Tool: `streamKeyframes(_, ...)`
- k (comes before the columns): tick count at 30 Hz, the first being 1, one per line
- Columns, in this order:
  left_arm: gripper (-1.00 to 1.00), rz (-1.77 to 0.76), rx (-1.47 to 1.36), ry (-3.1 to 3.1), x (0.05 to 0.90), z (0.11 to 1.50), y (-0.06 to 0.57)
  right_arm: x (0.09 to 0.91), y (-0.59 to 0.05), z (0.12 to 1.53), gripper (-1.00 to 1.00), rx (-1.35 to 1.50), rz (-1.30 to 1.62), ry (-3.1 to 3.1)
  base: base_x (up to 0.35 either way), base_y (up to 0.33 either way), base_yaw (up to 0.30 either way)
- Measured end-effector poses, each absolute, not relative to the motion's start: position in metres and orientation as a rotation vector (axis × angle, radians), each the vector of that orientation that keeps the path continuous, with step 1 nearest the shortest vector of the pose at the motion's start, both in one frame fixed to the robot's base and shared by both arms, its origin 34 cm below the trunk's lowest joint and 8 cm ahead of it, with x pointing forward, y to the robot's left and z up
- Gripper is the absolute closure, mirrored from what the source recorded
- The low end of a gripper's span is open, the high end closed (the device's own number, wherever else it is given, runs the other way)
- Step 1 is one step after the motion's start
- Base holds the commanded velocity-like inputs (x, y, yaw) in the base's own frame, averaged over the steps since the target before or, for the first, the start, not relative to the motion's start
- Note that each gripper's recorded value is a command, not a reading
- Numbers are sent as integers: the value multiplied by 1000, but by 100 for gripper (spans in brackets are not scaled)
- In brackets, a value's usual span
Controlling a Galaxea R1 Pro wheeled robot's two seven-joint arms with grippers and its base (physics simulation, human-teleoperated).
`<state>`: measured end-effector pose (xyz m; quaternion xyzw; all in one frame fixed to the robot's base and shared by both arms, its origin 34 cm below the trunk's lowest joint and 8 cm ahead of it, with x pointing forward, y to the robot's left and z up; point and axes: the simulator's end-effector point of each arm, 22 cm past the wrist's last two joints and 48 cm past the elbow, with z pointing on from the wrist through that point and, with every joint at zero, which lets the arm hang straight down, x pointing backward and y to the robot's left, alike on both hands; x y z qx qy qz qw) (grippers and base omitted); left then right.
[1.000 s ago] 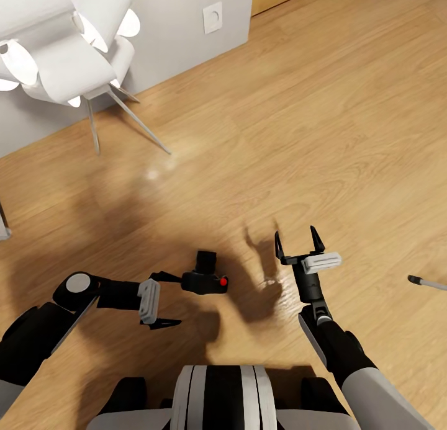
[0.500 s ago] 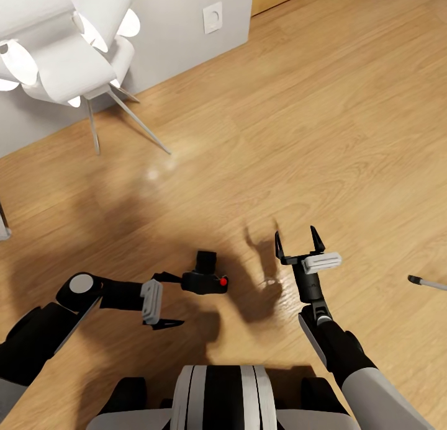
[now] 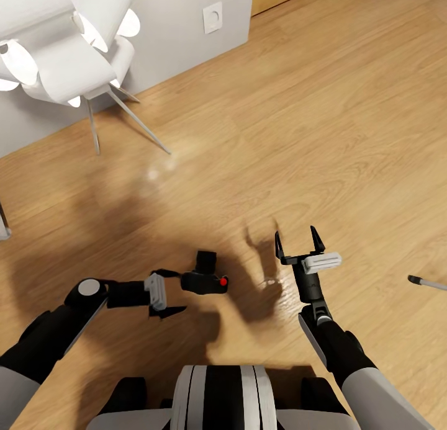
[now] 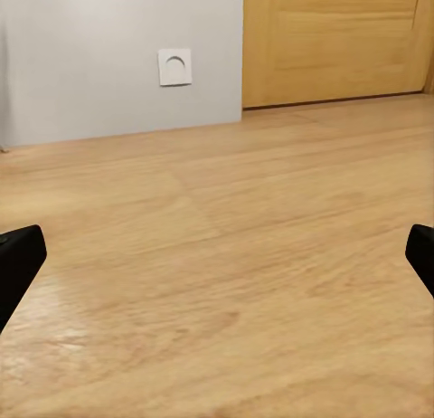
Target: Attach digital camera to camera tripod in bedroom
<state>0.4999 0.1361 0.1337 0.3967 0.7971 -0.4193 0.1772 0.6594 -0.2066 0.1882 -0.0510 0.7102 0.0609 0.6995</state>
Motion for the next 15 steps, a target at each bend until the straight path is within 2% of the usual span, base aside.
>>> streamKeyframes(6,-100,-1057,1051,2338,509,109,150,659,-207,188,-100,-114,136,1583,0,0,0)
streamKeyframes(15,-100,-1020,1032,2345,513,104,150,659,-207,188,-100,-114,136,1583,0,0,0)
